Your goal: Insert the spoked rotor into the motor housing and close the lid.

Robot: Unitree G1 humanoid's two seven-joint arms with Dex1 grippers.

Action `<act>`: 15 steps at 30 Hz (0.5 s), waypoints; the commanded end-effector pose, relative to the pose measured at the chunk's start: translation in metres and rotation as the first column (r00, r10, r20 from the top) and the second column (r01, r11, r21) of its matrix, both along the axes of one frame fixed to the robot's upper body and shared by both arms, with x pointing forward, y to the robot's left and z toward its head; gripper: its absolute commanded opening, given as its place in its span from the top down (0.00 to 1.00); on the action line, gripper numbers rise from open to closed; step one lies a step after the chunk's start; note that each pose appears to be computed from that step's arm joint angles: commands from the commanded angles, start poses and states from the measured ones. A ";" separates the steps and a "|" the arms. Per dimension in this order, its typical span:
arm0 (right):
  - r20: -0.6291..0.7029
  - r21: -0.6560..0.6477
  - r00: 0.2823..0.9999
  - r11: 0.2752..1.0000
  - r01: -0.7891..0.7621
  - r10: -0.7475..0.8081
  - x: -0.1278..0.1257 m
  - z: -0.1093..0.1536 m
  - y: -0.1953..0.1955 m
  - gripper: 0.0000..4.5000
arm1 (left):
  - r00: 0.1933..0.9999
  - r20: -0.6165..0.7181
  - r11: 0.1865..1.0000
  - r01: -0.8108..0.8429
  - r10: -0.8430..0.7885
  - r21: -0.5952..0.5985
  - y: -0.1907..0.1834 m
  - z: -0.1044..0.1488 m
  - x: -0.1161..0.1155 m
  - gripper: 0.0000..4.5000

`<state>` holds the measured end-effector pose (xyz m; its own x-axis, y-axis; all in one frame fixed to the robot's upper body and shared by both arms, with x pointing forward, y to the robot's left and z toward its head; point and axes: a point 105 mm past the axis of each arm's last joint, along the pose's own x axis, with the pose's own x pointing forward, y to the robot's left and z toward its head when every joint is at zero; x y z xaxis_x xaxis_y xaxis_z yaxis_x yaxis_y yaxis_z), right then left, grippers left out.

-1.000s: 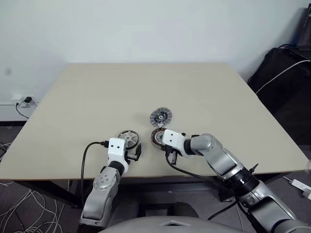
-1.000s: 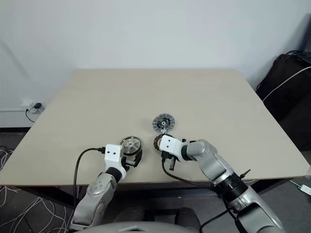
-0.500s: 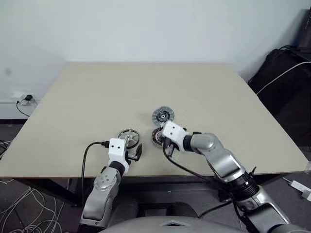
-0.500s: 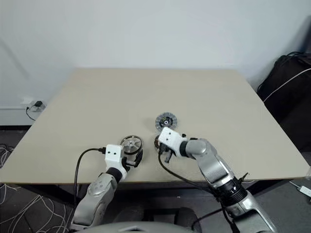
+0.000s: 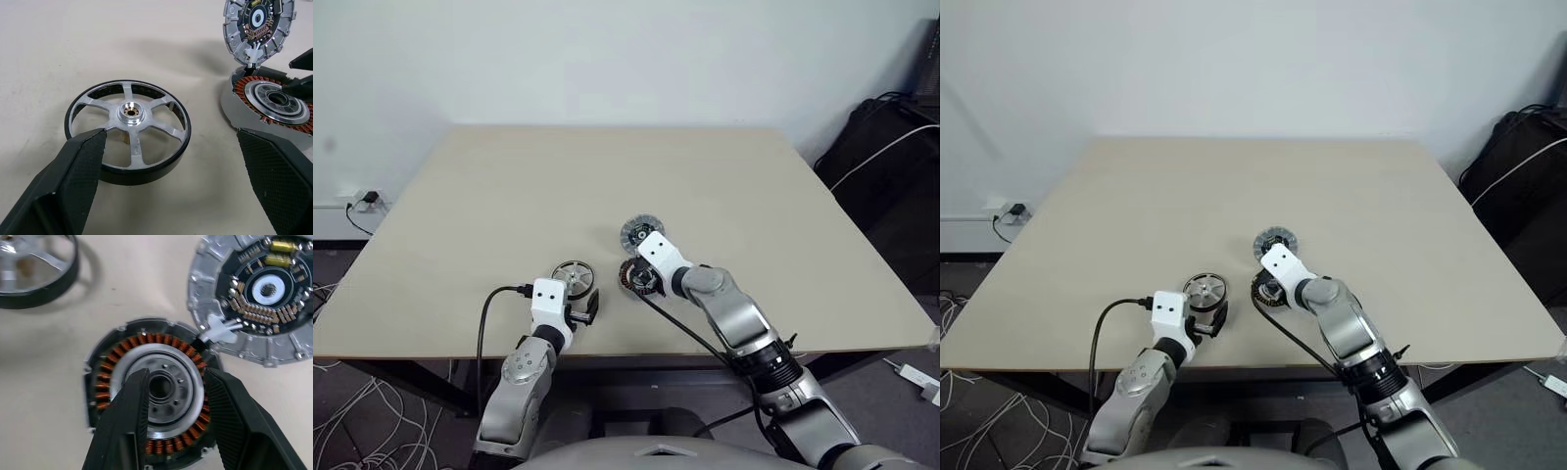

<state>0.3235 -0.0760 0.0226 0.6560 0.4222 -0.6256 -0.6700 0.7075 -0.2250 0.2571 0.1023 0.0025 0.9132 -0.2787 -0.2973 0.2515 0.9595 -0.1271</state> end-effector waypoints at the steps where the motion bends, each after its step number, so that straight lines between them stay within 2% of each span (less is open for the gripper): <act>1: 0.034 0.011 0.999 1.000 0.021 -0.022 0.009 0.010 0.000 0.58 | 1.000 0.030 1.000 -0.001 0.001 -0.014 -0.002 0.007 0.003 0.00; 15: -0.014 -0.032 1.000 0.999 0.019 -0.020 0.008 -0.004 -0.002 0.58 | 0.999 0.034 1.000 -0.009 0.009 -0.021 -0.002 0.007 0.003 0.00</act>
